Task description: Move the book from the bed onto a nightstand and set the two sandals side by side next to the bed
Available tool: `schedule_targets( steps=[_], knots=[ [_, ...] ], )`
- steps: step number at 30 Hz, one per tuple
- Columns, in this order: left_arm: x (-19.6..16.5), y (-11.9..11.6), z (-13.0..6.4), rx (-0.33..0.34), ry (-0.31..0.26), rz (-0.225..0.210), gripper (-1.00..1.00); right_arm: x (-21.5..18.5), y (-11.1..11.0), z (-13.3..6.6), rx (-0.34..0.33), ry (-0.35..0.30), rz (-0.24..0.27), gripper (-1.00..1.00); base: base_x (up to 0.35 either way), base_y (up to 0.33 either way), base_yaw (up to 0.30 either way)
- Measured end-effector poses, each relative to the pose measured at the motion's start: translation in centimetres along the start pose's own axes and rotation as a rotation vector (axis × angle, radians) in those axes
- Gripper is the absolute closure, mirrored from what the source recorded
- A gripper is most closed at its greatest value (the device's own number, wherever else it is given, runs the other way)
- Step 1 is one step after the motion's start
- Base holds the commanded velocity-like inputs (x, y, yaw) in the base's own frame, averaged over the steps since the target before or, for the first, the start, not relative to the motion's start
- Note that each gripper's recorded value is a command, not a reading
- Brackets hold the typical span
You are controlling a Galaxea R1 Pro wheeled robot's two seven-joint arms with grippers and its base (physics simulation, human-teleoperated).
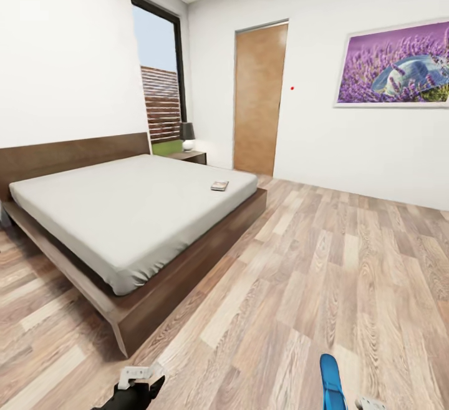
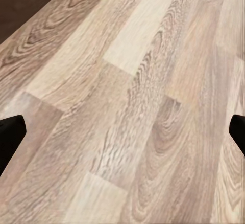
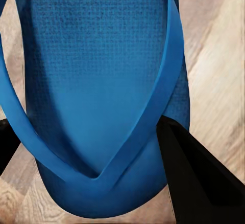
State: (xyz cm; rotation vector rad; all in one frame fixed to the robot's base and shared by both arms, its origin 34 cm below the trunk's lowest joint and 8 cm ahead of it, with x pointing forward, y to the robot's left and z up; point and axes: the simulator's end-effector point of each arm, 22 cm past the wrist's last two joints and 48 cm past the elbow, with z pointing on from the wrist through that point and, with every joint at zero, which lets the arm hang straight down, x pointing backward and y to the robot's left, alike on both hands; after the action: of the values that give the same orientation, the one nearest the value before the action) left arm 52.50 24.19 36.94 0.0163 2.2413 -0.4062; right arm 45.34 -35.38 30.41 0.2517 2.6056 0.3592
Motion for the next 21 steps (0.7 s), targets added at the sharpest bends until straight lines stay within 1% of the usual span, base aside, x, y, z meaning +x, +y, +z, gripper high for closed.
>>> schedule_targets(
  steps=[21],
  knots=[
    [0.04,-0.07,0.01,0.002,0.001,0.0,-1.0,0.0,-0.02,0.0,0.001,0.0,0.0,1.0,0.0,0.0,-0.3]
  ],
)
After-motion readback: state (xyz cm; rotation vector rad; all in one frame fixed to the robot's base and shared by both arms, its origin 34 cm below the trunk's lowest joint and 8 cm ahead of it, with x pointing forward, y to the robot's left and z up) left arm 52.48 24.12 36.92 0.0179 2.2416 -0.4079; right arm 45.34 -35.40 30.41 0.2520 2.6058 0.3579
